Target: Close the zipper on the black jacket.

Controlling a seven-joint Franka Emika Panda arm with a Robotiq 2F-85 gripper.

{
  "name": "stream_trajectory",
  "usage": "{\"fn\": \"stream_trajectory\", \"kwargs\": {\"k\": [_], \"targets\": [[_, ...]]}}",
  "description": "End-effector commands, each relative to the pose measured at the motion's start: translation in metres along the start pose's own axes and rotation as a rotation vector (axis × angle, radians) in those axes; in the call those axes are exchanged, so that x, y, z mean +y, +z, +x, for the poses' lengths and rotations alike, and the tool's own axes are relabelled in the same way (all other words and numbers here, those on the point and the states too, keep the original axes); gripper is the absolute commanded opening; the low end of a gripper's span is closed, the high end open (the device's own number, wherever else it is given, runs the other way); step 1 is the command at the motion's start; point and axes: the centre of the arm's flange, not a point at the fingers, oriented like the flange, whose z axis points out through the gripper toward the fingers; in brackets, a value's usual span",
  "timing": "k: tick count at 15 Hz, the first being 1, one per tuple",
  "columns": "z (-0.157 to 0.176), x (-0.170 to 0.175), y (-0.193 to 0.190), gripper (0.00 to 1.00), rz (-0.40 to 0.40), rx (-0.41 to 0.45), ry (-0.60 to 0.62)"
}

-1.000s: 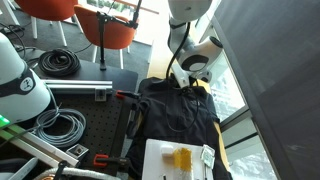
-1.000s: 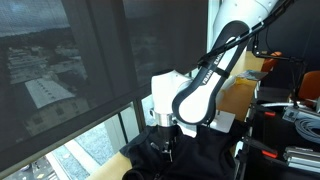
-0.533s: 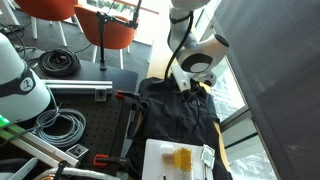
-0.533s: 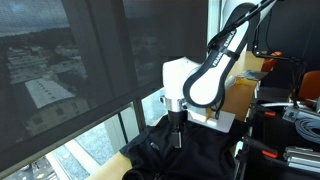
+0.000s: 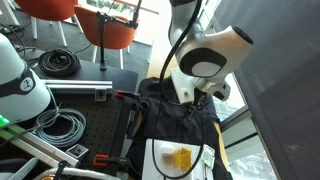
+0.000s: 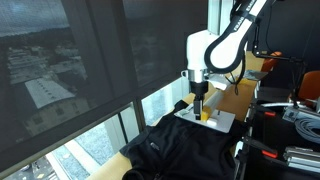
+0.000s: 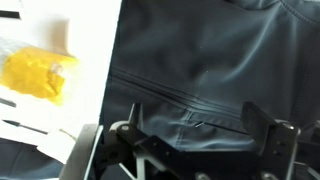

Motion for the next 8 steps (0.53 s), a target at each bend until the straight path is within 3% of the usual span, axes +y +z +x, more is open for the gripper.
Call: {"fn": "stream_trajectory", "kwargs": {"k": [1, 8], "targets": [[-0.029, 0.028, -0.059, 1.0, 0.008, 0.024, 0.008], [-0.061, 0.017, -0.137, 1.0, 0.028, 0.046, -0.002]]}}
